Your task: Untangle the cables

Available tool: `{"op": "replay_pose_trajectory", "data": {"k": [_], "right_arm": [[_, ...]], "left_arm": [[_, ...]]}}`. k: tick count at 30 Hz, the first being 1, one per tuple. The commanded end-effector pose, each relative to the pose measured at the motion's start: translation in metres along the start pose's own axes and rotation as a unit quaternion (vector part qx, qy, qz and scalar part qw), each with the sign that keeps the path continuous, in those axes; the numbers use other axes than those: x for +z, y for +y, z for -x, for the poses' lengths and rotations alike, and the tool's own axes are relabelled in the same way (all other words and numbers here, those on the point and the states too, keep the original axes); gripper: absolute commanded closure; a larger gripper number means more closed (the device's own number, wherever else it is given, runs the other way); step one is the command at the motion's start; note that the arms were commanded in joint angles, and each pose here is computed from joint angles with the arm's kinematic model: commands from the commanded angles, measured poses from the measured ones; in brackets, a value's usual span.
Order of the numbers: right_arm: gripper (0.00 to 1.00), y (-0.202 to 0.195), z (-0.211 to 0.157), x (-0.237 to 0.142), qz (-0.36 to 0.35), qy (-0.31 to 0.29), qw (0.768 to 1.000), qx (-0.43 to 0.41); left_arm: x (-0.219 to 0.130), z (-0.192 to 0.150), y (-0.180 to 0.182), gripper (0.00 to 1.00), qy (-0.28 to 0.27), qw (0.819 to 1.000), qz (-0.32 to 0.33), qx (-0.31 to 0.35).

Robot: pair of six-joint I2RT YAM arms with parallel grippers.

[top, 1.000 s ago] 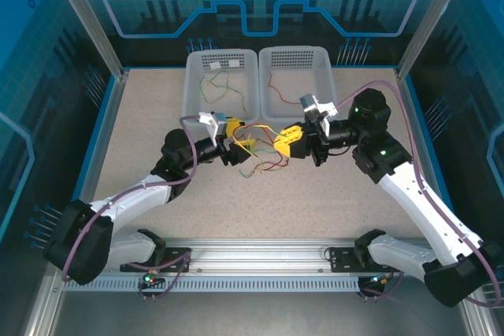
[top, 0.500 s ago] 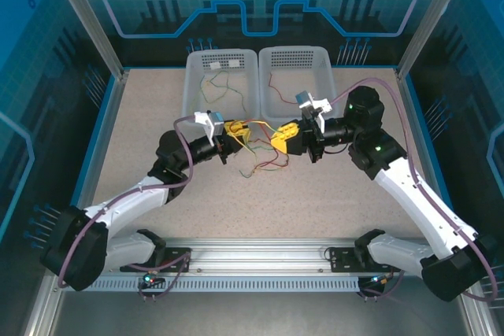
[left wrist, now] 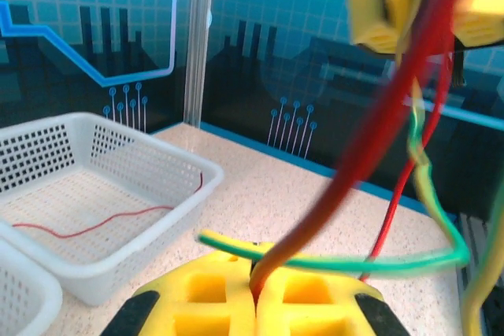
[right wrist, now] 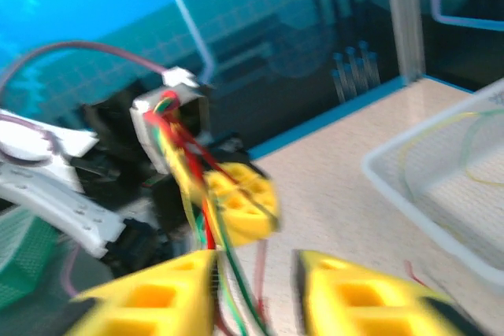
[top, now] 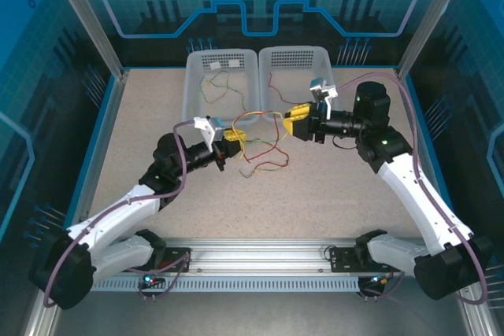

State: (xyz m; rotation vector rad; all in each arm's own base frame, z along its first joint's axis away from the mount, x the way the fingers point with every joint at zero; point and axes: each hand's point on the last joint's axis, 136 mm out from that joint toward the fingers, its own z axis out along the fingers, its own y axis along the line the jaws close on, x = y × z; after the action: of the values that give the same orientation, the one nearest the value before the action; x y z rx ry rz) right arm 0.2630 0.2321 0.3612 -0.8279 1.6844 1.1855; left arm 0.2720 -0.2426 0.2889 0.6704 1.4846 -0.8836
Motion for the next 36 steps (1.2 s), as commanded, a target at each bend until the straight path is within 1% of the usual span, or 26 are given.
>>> {"op": "replay_pose_trajectory", "data": {"k": [1, 3, 5, 8, 10, 11, 13, 15, 18, 20, 22, 25, 28, 34, 36], "right_arm": [[0.48, -0.036, -0.020, 0.000, -0.077, 0.025, 0.996, 0.027], [0.41, -0.044, -0.024, -0.002, -0.104, 0.025, 0.994, 0.022], [0.37, -0.051, -0.023, -0.010, -0.146, 0.015, 0.989, 0.007], [0.28, -0.054, -0.015, -0.031, -0.215, -0.017, 0.976, -0.018], [0.24, -0.048, -0.010, -0.040, -0.225, -0.042, 0.973, -0.023], [0.25, -0.040, -0.008, -0.041, -0.214, -0.048, 0.975, -0.025], [0.29, -0.009, -0.005, -0.033, -0.139, -0.052, 0.988, -0.036], [0.30, 0.019, -0.006, -0.019, -0.061, -0.038, 0.997, -0.028], [0.38, 0.042, -0.018, 0.014, 0.017, 0.002, 1.000, 0.013], [0.42, 0.048, -0.025, 0.035, 0.053, 0.013, 0.997, 0.057], [0.46, 0.043, -0.031, 0.055, 0.052, 0.018, 0.993, 0.101], [0.46, 0.026, -0.041, 0.074, 0.013, 0.021, 0.988, 0.152], [0.46, 0.010, -0.046, 0.082, -0.014, 0.017, 0.981, 0.190], [0.46, -0.007, -0.050, 0.105, -0.013, 0.005, 0.971, 0.239], [0.49, -0.012, -0.055, 0.114, -0.015, 0.013, 0.969, 0.248]], "left_arm": [[-0.006, -0.004, 0.007, 1.00, 0.044, 0.998, 0.042, 0.007], [-0.008, -0.008, 0.005, 1.00, 0.060, 0.997, 0.044, 0.001], [-0.009, -0.010, 0.008, 1.00, 0.074, 0.995, 0.059, -0.010], [-0.010, -0.015, 0.011, 1.00, 0.097, 0.993, 0.070, -0.023], [-0.010, -0.018, 0.013, 1.00, 0.104, 0.991, 0.076, -0.025], [-0.009, -0.020, 0.014, 1.00, 0.106, 0.991, 0.079, -0.025], [-0.009, -0.021, 0.018, 1.00, 0.106, 0.990, 0.088, -0.025], [-0.007, -0.021, 0.021, 1.00, 0.105, 0.990, 0.093, -0.026], [-0.002, -0.020, 0.025, 1.00, 0.104, 0.989, 0.099, -0.025], [0.000, -0.019, 0.026, 1.00, 0.101, 0.990, 0.099, -0.024], [0.002, -0.017, 0.027, 1.00, 0.094, 0.990, 0.099, -0.023], [0.002, -0.014, 0.026, 1.00, 0.088, 0.991, 0.099, -0.021], [0.002, -0.012, 0.026, 1.00, 0.083, 0.991, 0.099, -0.021], [0.003, -0.012, 0.024, 1.00, 0.080, 0.992, 0.094, -0.018], [0.003, -0.008, 0.024, 1.00, 0.072, 0.993, 0.092, -0.019]]}}
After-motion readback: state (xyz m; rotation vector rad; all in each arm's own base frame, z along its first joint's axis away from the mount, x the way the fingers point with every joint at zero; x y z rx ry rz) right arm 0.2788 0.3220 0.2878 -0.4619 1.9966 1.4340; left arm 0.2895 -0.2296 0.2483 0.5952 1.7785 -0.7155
